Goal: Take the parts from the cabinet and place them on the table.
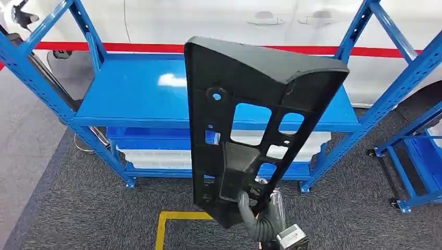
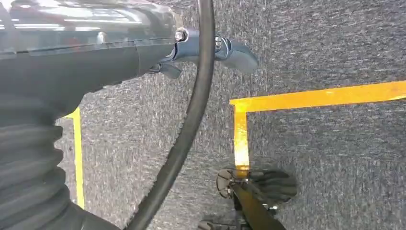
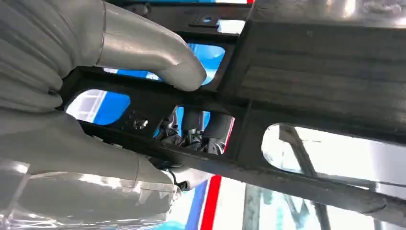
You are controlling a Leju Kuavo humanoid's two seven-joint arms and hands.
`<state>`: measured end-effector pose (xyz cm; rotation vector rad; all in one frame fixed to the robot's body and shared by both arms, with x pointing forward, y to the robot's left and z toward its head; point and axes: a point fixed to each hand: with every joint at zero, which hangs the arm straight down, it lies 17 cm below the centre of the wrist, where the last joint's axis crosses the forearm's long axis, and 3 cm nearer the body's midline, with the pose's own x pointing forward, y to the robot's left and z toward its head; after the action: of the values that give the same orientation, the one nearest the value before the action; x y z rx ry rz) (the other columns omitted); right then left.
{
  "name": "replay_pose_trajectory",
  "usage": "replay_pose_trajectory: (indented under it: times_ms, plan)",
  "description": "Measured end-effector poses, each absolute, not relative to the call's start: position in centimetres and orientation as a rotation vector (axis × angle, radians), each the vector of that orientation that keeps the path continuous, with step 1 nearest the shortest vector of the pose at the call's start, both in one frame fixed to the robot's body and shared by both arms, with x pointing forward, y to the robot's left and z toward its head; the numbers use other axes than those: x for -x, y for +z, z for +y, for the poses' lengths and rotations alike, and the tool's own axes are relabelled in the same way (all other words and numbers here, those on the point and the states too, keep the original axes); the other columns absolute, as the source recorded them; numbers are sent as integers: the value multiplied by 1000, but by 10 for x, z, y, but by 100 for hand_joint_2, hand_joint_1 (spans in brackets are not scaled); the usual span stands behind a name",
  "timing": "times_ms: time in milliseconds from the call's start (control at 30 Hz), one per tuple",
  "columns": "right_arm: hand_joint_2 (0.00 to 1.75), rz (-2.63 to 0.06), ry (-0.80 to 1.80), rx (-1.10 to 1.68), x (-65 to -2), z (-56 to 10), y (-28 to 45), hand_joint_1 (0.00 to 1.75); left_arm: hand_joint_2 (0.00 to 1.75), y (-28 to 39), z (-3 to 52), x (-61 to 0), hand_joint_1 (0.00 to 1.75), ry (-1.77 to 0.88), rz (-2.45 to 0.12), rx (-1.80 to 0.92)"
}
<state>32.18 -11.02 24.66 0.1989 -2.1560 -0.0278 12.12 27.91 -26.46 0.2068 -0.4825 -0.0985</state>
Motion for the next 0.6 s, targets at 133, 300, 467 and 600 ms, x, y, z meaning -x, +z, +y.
replay_pose_trajectory:
  times_ms: [133,300,467,600]
  plan:
    - [175,-2167,-33,-189,-314,-114,245,175,175,-265,281,-118,0,-91,-480,-207]
    - [175,-2161,-44,-183,-307,-119,241,175,175,-265,280,-117,0,-90,-482,-199]
    - [175,-2147,-57,-171,-302,-125,235,175,175,-264,281,-119,0,-92,-490,-200]
    - [175,-2144,-69,-164,-301,-129,234,175,175,-264,282,-120,0,-90,-493,-201]
